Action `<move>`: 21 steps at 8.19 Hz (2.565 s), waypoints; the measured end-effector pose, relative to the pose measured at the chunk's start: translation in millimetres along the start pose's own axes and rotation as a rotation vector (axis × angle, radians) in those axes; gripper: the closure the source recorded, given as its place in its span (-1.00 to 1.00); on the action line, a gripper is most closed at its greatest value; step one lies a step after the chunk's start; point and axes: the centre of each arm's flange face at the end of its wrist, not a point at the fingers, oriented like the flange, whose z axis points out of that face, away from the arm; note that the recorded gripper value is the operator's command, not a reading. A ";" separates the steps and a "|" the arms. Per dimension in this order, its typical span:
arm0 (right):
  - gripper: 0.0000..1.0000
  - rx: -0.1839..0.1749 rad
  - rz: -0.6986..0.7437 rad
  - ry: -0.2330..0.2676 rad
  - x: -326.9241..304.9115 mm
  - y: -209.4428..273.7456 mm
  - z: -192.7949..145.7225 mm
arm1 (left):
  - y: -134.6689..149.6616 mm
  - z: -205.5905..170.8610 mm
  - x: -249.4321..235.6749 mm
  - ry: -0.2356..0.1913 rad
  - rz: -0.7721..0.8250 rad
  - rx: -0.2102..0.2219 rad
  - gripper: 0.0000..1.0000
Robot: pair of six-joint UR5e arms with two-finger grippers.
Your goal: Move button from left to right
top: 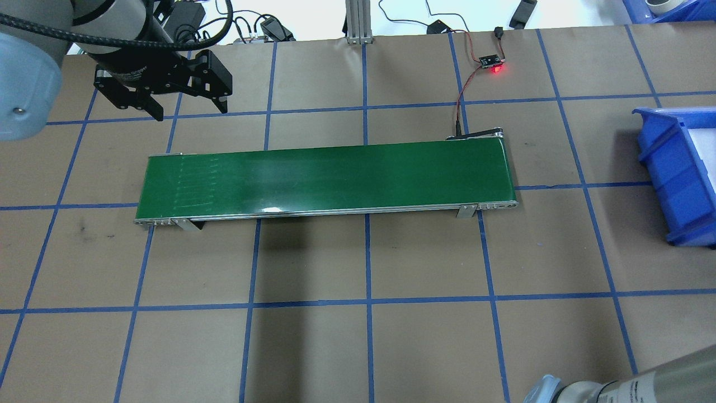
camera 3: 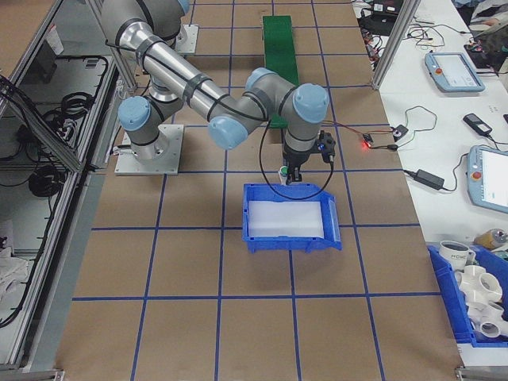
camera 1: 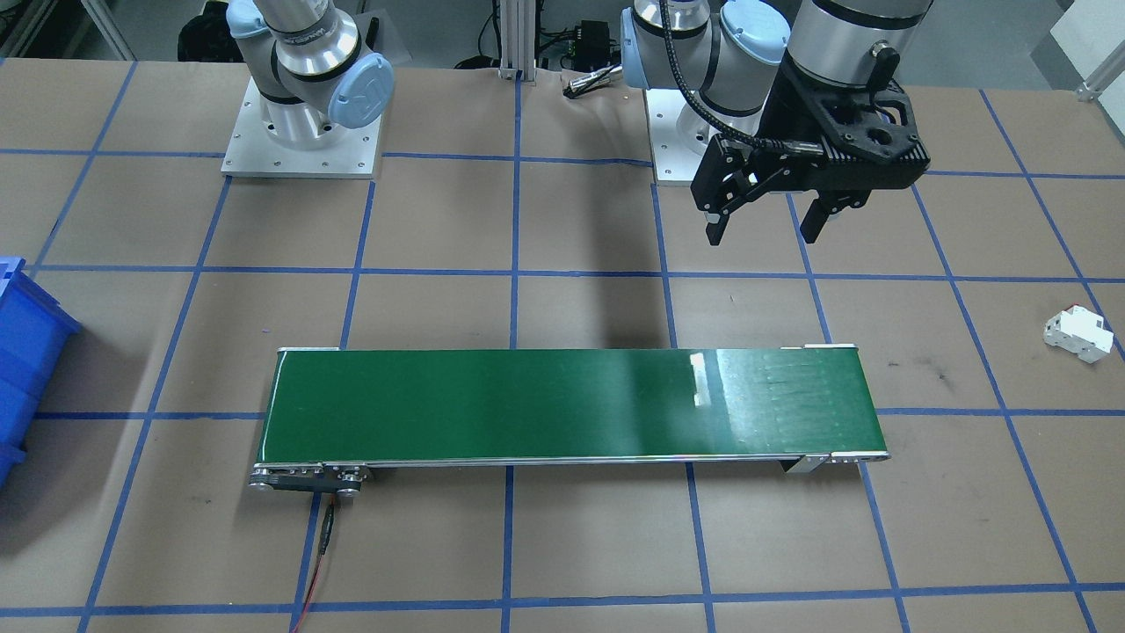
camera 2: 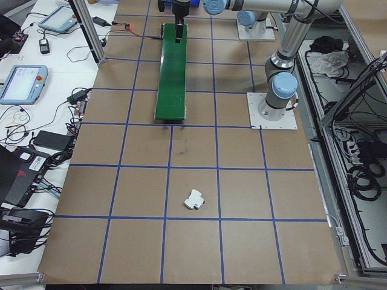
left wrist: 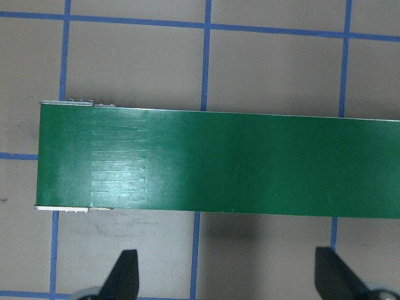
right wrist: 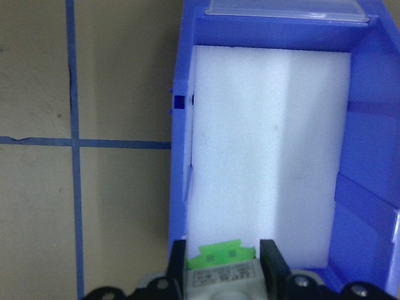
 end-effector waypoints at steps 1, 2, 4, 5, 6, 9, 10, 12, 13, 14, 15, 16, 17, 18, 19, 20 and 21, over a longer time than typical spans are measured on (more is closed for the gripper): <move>1.00 0.002 -0.007 0.000 17.9 -9.5 25.7 | 0.1 0.4 0.1 0.001 0.001 -0.001 -1.00; 1.00 -0.002 -0.006 -0.005 27.2 -16.2 45.2 | 0.2 0.6 0.2 0.002 0.001 -0.001 -1.00; 1.00 -0.013 -0.004 -0.017 38.3 -28.2 85.2 | 0.4 0.2 0.0 0.005 0.001 -0.001 -1.00; 1.00 -0.007 -0.011 -0.011 43.8 -34.5 104.0 | 0.4 0.0 -0.1 0.007 0.002 -0.001 -1.00; 1.00 -0.008 -0.015 -0.005 47.0 -37.7 116.9 | 0.1 0.1 -0.8 0.007 0.002 -0.001 -1.00; 0.75 -0.035 -0.017 -0.021 46.7 -37.3 145.9 | -0.5 0.1 -2.7 0.006 0.000 0.000 -1.00; 0.67 -0.039 -0.016 -0.023 46.7 -37.2 150.5 | -0.5 0.1 -2.7 0.005 0.000 0.000 -1.00; -0.72 -0.041 -0.015 -0.023 48.8 -37.8 158.5 | -0.5 0.1 -2.7 0.006 0.001 -0.001 -1.00; -0.95 -0.043 -0.017 -0.022 50.1 -37.8 162.1 | -0.5 0.1 -2.7 0.006 0.003 -0.001 -1.00; -1.00 -0.043 -0.020 -0.021 51.0 -37.4 163.8 | -0.4 0.4 -2.6 0.006 0.007 -0.001 -1.00; -1.00 -0.041 -0.024 -0.009 52.5 -37.4 162.8 | -0.2 0.7 -2.5 0.006 0.009 -0.002 -1.00; -1.00 -0.033 -0.030 0.010 54.1 -37.4 158.3 | -0.1 1.2 -2.4 0.006 0.010 -0.003 -1.00; -1.00 -0.027 -0.035 0.030 55.1 -36.5 150.9 | 0.0 1.6 -2.4 0.006 0.012 -0.003 -1.00; -1.00 -0.021 -0.038 0.044 55.2 -35.4 142.6 | -0.2 1.0 -2.4 0.006 0.012 -0.002 -1.00; -1.00 -0.012 -0.055 0.056 53.5 -32.8 128.0 | -1.0 -1.1 -2.9 0.006 0.012 0.003 -1.00; -1.00 -0.015 -0.067 0.053 47.7 -26.5 108.8 | -1.7 -3.3 -3.2 0.006 0.012 0.007 -1.00; -1.00 -0.026 -0.068 0.037 35.5 -17.9 84.8 | -2.0 -4.5 -3.1 0.007 0.013 0.009 -1.00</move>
